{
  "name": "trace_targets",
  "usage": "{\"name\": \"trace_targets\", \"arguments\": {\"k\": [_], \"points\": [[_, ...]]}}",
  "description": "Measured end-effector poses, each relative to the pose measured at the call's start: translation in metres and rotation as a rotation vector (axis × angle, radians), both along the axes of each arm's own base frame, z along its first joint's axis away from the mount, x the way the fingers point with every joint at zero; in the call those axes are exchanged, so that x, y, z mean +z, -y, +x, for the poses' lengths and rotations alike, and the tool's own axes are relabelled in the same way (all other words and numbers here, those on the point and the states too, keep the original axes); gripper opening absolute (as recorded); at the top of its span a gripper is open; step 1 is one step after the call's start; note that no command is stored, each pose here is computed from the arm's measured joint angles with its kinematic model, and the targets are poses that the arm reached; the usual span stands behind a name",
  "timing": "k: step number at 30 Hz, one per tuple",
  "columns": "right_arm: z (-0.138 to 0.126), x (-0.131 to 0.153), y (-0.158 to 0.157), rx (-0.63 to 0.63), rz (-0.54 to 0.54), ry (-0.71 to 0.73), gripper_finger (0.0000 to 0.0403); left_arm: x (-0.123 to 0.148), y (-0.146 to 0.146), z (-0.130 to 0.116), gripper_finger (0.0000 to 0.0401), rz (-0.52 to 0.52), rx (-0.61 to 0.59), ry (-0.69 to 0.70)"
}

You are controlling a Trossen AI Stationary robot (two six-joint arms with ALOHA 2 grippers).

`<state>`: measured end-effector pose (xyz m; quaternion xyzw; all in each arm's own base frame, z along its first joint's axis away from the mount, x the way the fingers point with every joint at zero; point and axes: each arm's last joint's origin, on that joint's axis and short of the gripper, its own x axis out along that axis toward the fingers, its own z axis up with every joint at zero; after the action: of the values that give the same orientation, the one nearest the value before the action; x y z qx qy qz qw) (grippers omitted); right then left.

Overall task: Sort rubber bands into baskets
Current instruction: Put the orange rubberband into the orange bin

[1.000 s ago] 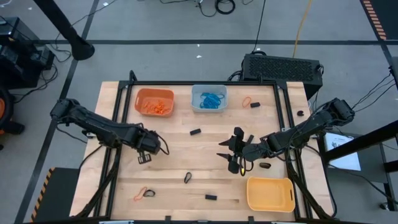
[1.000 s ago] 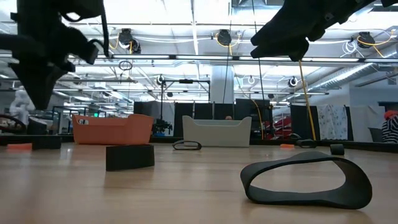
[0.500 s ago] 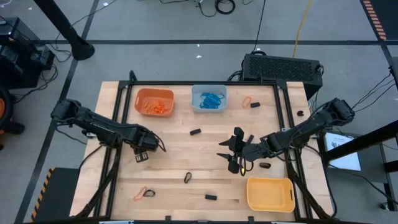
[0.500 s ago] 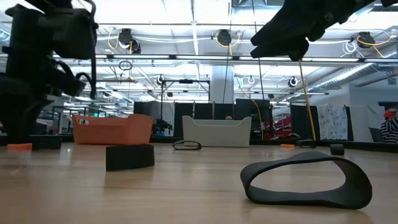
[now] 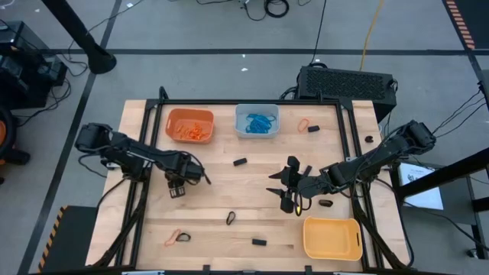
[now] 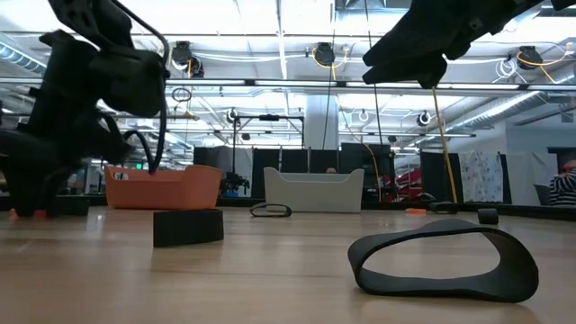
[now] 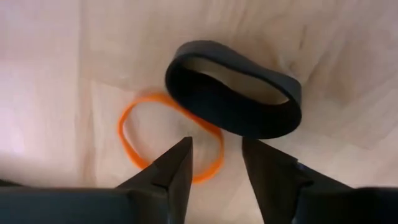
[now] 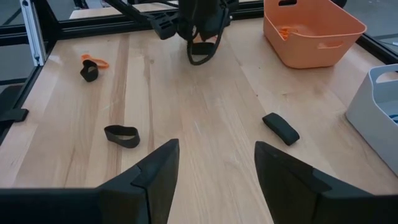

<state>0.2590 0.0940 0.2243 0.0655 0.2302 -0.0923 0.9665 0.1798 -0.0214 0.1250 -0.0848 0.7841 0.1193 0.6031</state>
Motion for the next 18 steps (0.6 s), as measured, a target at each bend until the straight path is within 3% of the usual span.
{"name": "trace_targets", "arguments": {"k": [3,8,13,18], "points": [[0.000,0.000,0.000,0.002,-0.003,-0.001,0.0201,0.004,-0.002,0.003,0.0122,-0.032,-0.009,0.012],[0.000,0.000,0.000,0.002,-0.003,-0.001,0.0201,0.007,-0.011,0.005,0.0019,-0.024,0.012,0.017],[0.000,0.000,0.000,0.001,-0.001,-0.001,0.0201,0.010,-0.015,0.004,0.0004,0.006,-0.021,0.008],[0.000,0.000,0.000,0.000,-0.002,-0.003,0.0201,0.033,-0.018,0.002,0.0003,0.110,-0.023,-0.012]]}}
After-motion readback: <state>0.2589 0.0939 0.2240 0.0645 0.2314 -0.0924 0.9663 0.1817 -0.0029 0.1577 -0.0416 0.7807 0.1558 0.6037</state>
